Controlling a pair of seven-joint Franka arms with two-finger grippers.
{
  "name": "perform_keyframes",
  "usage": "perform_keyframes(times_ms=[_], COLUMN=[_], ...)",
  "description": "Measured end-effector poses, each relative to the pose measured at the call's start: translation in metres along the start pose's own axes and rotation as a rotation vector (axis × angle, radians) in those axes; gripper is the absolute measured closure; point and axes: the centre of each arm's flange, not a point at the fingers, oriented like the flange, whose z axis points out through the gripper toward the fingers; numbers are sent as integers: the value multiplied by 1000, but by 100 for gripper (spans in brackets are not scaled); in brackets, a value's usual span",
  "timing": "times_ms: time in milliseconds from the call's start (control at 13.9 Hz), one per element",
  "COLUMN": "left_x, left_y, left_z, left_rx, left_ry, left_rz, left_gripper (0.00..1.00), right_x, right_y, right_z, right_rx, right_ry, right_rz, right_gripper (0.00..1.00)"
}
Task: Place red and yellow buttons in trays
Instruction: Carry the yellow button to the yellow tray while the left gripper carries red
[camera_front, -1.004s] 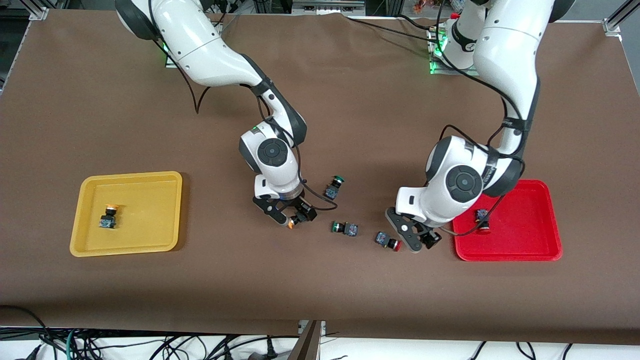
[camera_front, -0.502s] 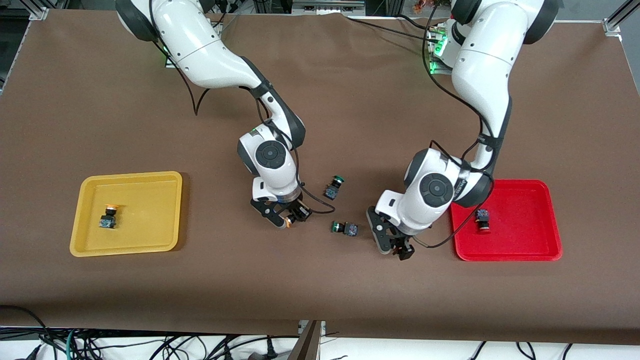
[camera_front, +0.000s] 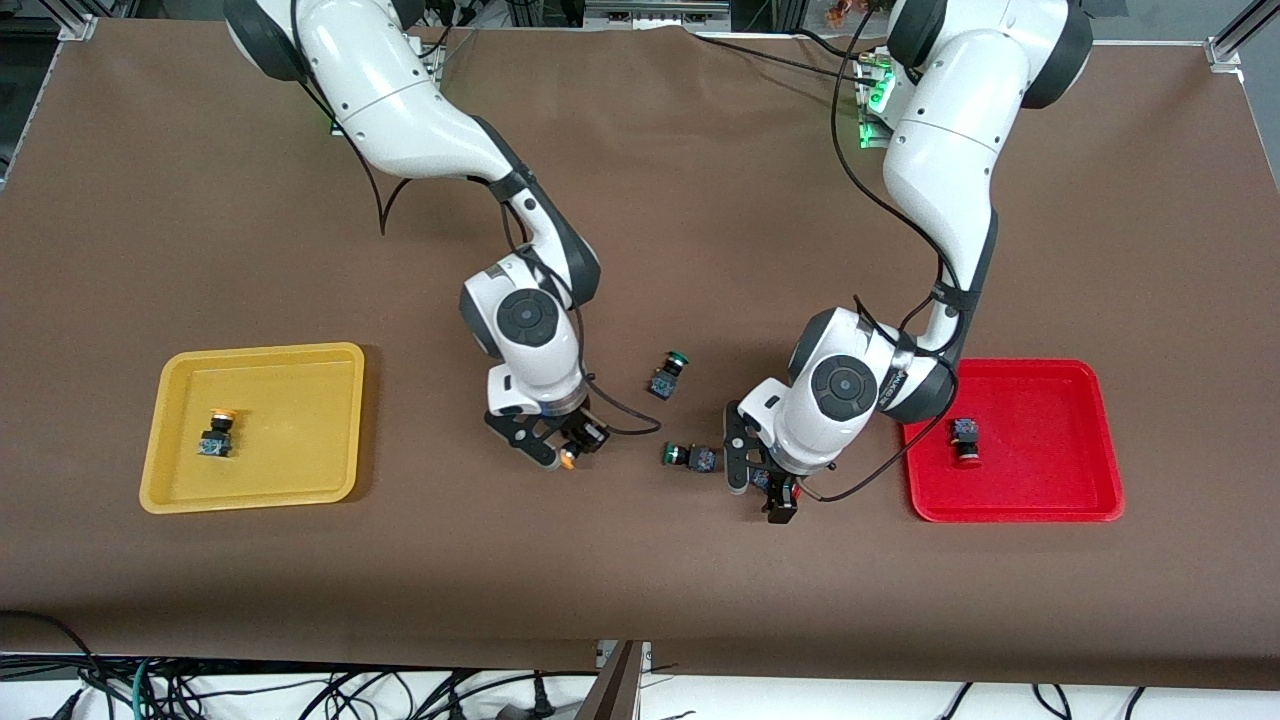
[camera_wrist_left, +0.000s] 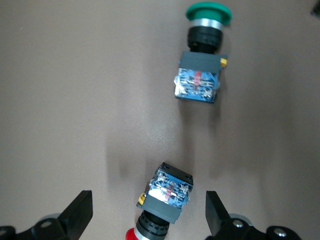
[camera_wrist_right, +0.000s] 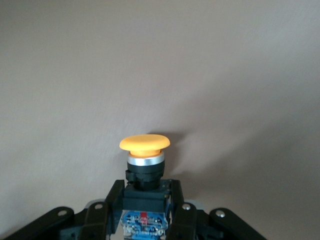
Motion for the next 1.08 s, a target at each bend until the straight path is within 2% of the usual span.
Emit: perform_keyframes(times_ms=[143,430,646,717,932,1076], left_x=[-1,-5,-5,-4,0,0], left_y=[1,6,10,11,13,11], left_z=[4,21,32,33,32,31], left_rx=[-2,-6,-19,-20,-19,-15], left_ry=[-12,-71,-77,-77,-77,-77], left_rz=[53,120,127,129,135,134], left_gripper=[0,4,8,15,49,53], right_x=[42,115,176,197,248,266], right_y=[19,75,139,165,244,285], right_z=[-25,-65,-78,-80,-74,-61], right_rx=[-63,-195,-238,-240,-239,-235], right_ry=[-17,-115,-193,-214,-276,-306], right_rz=[-86,-308,-451,-493,-574,-598], right_gripper=[58,58,58,58,58,58])
